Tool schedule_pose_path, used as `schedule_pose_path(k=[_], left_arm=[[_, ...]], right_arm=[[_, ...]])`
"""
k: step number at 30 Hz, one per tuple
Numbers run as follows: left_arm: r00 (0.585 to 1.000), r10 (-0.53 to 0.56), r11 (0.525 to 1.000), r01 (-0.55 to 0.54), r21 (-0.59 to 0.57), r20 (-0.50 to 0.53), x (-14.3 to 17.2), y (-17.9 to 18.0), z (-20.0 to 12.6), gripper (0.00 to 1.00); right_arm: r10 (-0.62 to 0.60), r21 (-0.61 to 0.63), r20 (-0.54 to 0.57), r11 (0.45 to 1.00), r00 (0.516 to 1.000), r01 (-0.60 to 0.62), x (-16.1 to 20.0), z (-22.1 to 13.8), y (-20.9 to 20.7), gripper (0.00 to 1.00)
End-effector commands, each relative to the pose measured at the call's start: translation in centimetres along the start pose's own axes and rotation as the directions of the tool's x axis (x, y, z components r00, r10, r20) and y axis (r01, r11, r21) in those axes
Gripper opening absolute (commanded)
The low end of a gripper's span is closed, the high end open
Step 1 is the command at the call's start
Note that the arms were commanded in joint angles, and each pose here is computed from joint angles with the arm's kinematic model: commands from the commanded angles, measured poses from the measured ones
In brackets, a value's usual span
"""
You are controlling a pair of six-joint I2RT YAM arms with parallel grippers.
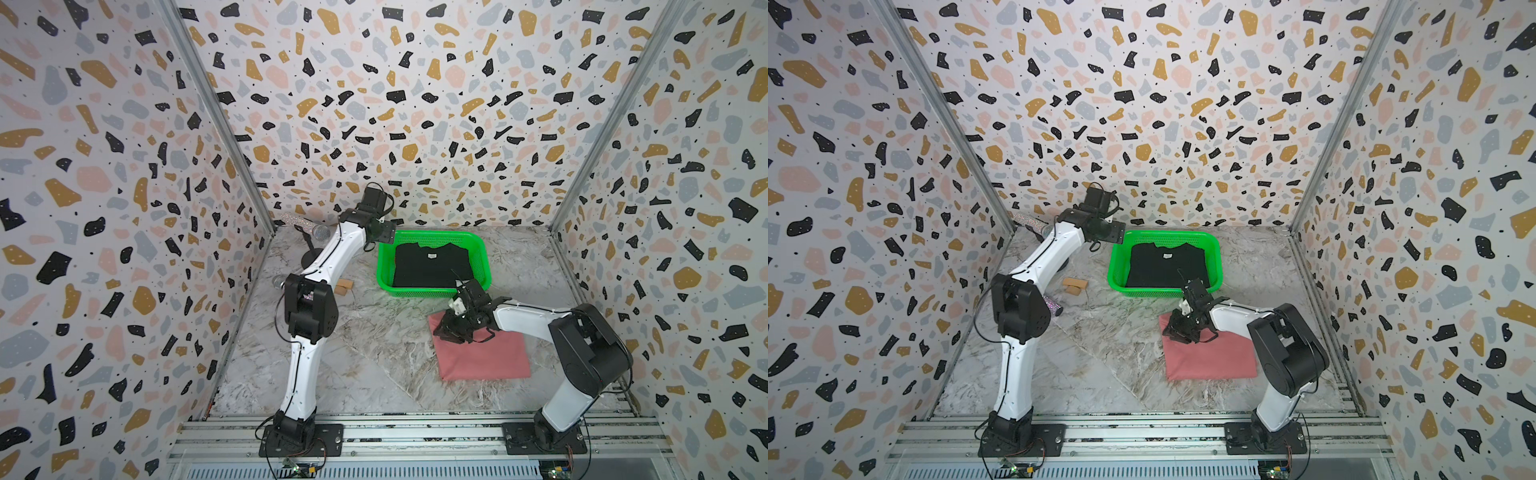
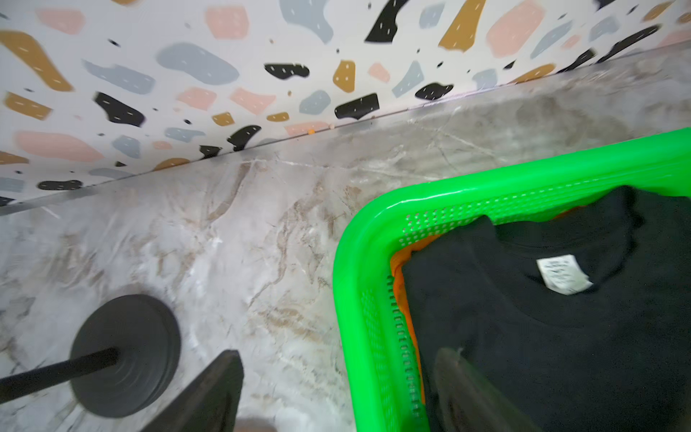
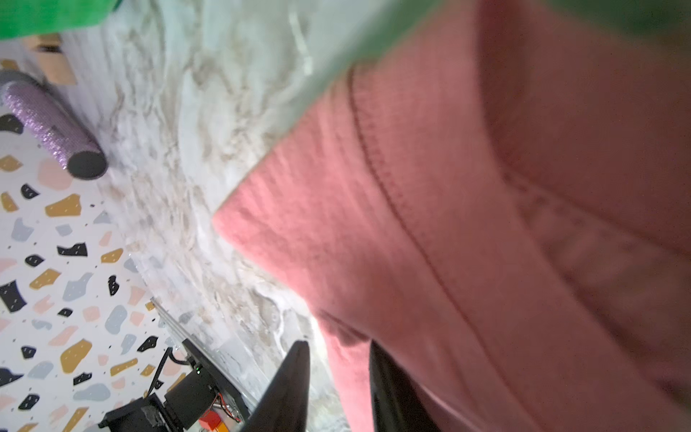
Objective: Put the folded t-shirts into the basket
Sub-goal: Adjust the bin at the center of the board, then pick up the T-shirt from the center of the board.
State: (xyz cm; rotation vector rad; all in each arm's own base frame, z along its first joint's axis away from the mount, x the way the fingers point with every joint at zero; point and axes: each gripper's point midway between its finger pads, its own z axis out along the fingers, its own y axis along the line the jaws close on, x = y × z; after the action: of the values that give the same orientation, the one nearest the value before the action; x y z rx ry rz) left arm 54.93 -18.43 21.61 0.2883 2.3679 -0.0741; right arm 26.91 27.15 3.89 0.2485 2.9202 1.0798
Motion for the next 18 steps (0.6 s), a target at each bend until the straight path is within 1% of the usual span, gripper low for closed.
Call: schedule_pose_path(k=[1,2,4,6,8,9,10,11,14,18], left_arm=[[1.000,0.019,0.997,-0.021,0.069,0.025,0.1,-0.6,-4.8,0.84],[1.000,0.021,0.997,-0.022,0.072,0.023,0.7,-0.5,-6.0,0.84],[0.999,0.027,0.997,-0.029,0.074,0.016,2.0,-0.3,-7.6,0.85],[0.999,0.032,0.995,-0.031,0.091,-0.009,4.2,-0.3,-8.7,0.85],[0.999,0.032,0.992,-0.029,0.123,-0.027,6.2,-0.7,-10.0,0.85],[0.998,0.029,0.989,-0.021,0.146,-0.052,7.6,-0.9,-10.3,0.85],[0.996,0.022,0.984,-0.007,0.179,-0.084,9.3,-1.4,-10.6,0.85],[0.995,0.016,0.978,0.005,0.206,-0.097,10.2,-1.9,-11.0,0.85],[0.980,0.020,0.956,0.039,0.289,-0.198,14.6,-3.3,-10.6,0.87],[0.953,0.042,0.940,0.064,0.335,-0.300,19.4,-4.4,-9.5,0.88]], right_arm=[[-0.046,-0.155,0.077,0.986,0.996,0.058,-1.7,-1.0,5.7,0.38],[-0.057,-0.155,0.083,0.985,0.995,0.070,-1.6,-1.6,6.0,0.39],[-0.090,-0.076,0.094,0.992,0.992,0.098,-1.2,-3.5,5.1,0.42],[-0.152,0.049,0.099,0.988,0.983,0.148,-0.5,-5.9,3.6,0.45],[-0.211,0.181,0.089,0.964,0.973,0.193,0.1,-8.3,1.6,0.49],[-0.222,0.235,0.070,0.951,0.973,0.200,0.5,-9.3,0.5,0.50],[-0.202,0.321,0.046,0.930,0.978,0.177,1.0,-10.4,-1.7,0.50],[-0.185,0.364,0.027,0.917,0.982,0.162,1.3,-10.9,-3.2,0.50],[-0.149,0.463,-0.031,0.874,0.988,0.146,3.0,-11.1,-7.1,0.48],[-0.118,0.450,-0.111,0.880,0.987,0.156,5.2,-9.4,-8.8,0.41]])
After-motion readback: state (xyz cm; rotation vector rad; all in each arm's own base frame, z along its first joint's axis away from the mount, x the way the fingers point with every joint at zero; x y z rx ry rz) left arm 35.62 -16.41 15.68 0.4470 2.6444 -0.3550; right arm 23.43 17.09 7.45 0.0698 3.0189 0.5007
